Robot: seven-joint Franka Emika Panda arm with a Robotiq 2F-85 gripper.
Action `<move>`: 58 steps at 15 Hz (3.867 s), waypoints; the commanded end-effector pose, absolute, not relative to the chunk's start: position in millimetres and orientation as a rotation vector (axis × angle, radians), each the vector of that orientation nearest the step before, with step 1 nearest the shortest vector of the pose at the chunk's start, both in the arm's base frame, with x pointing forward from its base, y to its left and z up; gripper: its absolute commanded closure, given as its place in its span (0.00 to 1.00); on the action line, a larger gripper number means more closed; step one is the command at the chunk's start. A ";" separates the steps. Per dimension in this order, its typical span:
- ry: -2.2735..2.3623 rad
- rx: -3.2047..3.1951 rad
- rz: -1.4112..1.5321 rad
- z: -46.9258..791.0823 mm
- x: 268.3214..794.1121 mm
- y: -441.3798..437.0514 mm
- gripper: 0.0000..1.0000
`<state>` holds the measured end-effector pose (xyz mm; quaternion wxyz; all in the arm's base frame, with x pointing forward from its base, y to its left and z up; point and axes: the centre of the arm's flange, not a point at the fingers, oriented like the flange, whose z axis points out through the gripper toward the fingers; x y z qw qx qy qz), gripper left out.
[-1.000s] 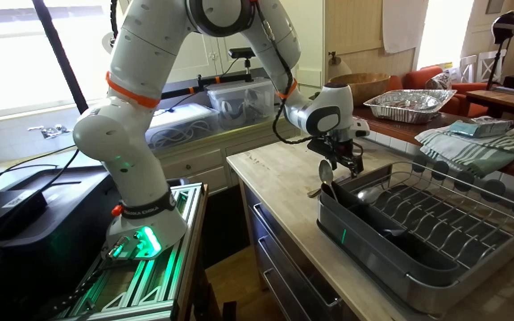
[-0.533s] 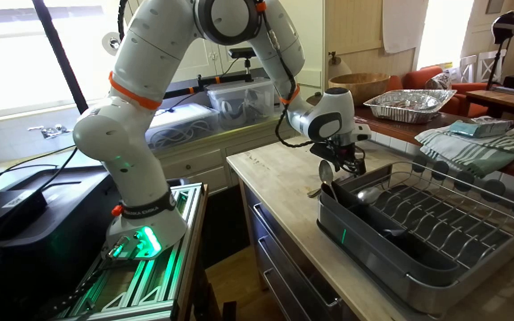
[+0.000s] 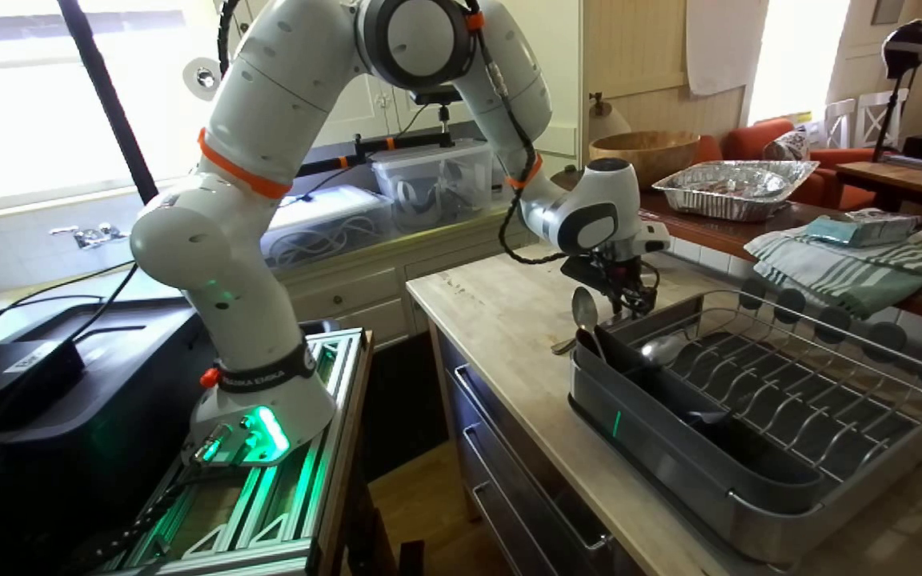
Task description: Pick up the knife from the counter and put it on the dish dryer
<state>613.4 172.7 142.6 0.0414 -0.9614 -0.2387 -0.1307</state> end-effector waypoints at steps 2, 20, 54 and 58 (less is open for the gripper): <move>-0.754 -2.907 -0.405 131.2 621.3 175.8 0.90; -0.755 -2.895 -0.443 180.1 600.3 168.6 0.94; -0.629 -3.023 -0.159 169.9 589.4 145.7 0.94; -0.568 -3.058 -0.215 191.2 584.3 137.0 0.94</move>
